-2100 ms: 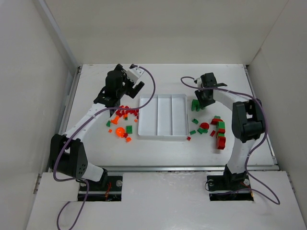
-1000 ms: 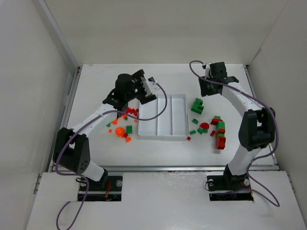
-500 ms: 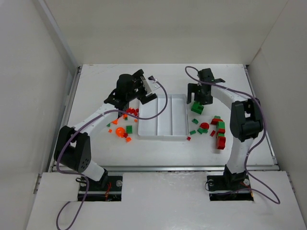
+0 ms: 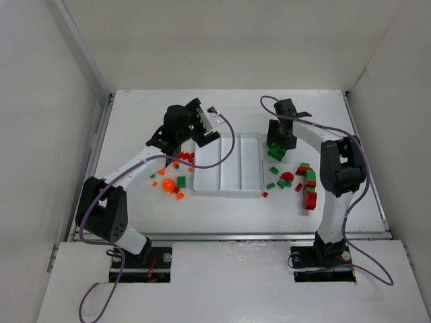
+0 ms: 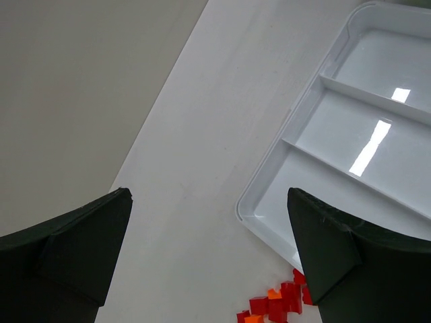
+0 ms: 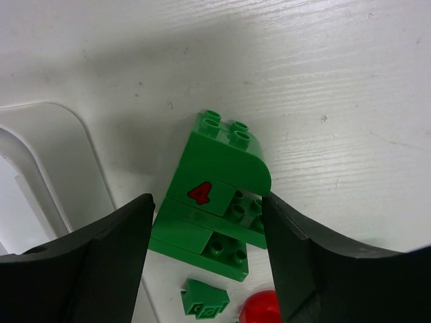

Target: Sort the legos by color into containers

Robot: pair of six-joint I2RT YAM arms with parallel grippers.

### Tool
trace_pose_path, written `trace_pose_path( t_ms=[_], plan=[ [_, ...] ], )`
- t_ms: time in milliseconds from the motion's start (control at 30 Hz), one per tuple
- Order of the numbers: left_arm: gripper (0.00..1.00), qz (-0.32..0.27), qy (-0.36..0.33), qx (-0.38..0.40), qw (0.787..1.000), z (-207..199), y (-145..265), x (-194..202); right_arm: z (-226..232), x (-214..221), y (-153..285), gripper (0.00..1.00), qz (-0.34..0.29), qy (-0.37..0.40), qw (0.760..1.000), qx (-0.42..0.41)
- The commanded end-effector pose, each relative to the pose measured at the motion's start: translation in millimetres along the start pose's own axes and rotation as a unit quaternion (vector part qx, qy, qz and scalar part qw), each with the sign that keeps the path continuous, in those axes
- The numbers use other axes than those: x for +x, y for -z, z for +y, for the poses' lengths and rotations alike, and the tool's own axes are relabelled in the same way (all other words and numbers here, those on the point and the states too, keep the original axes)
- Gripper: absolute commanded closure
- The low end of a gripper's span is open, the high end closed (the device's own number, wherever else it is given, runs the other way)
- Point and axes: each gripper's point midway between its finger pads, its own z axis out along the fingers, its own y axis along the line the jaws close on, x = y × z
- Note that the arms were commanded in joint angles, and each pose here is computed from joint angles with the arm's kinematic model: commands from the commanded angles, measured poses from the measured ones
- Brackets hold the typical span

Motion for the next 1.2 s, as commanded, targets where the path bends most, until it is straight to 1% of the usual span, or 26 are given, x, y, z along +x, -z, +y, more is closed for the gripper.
trace_pose_path(
  t_ms=[0,133,167,200,233,267,367,400,500,600,633,700,833,867,933,967,1000,1033,1067,1100,1167],
  plan=[
    [0.0,-0.024,-0.001,-0.018,1.0,7.1,11.0,-16.5,-1.6,1.6,-7.8,0.3,-0.001,-0.007,1.0,0.01],
    [0.0,-0.028,-0.002,-0.021,0.999,8.9,13.4,-19.5,-0.6,5.4,-11.3,0.3,0.007,0.003,1.0,0.006],
    [0.0,-0.028,-0.002,-0.021,0.999,8.9,13.4,-19.5,0.2,4.1,-13.2,0.33,0.007,0.003,1.0,0.006],
    [0.0,-0.028,-0.002,-0.021,0.999,8.9,13.4,-19.5,2.1,-1.3,-11.3,0.37,0.001,0.002,1.0,0.003],
    [0.0,-0.028,-0.002,-0.021,0.999,8.9,13.4,-19.5,1.7,4.1,-13.9,0.42,0.012,0.008,1.0,0.003],
    [0.0,-0.024,-0.001,-0.018,1.0,6.0,13.1,-16.0,3.0,0.5,-12.6,0.55,0.007,0.008,1.0,0.001],
    [0.0,-0.028,-0.002,-0.021,0.999,7.8,15.5,-19.0,1.7,2.6,-12.2,0.73,0.012,0.013,1.0,0.003],
    [0.0,-0.028,0.003,-0.021,0.999,7.4,15.5,-19.0,1.2,2.5,-12.2,0.81,0.012,0.018,1.0,0.003],
    [0.0,-0.024,0.009,-0.018,1.0,4.1,15.2,-15.5,2.2,3.1,-12.0,0.92,0.013,0.024,1.0,-0.002],
    [0.0,-0.024,0.009,-0.018,1.0,4.1,15.2,-15.5,2.3,0.7,-8.8,0.92,0.009,0.028,1.0,-0.003],
    [0.0,-0.028,0.013,-0.02,0.999,5.5,17.6,-18.5,2.3,0.7,-8.8,0.86,0.009,0.028,1.0,-0.003],
    [0.0,-0.025,0.014,-0.018,0.999,2.6,17.3,-15.0,2.8,-3.5,-7.2,0.8,0.004,0.039,0.999,-0.005],
    [0.0,-0.025,0.014,-0.018,0.999,2.6,17.3,-15.0,2.2,-10.9,7.6,0.73,-0.012,0.047,0.999,-0.011],
    [0.0,-0.025,0.014,-0.018,0.999,2.6,17.3,-15.0,3.0,-15.3,10.7,0.68,-0.021,0.052,0.998,-0.014],
    [0.0,-0.025,0.014,-0.018,0.999,2.6,17.3,-15.0,3.5,-22.5,22.0,0.65,-0.035,0.055,0.998,-0.019],
    [0.0,-0.025,0.014,-0.018,0.999,2.6,17.3,-15.0,1.2,-25.6,25.3,0.6,-0.042,0.054,0.998,-0.013],
    [0.0,-0.025,0.014,-0.018,0.999,2.6,17.3,-15.0,-1.8,-26.1,28.8,0.58,-0.044,0.053,0.998,-0.006],
    [0.0,-0.022,0.015,-0.021,0.999,5.8,18.2,-12.3,-5.3,-35.6,35.5,0.55,-0.056,0.046,0.997,-0.007],
    [0.0,-0.022,0.015,-0.021,0.999,5.8,18.2,-12.3,-10.7,-37.8,34.9,0.49,-0.058,0.03,0.998,0.0],
    [0.0,-0.022,0.015,-0.021,0.999,5.8,18.2,-12.3,-15.8,-41.1,35.9,0.39,-0.058,0.016,0.998,0.003],
    [0.0,-0.022,0.015,-0.021,0.999,5.8,18.2,-12.3,-31.4,-54.3,37.4,0.33,-0.066,-0.021,0.998,0.005]
  ],
)
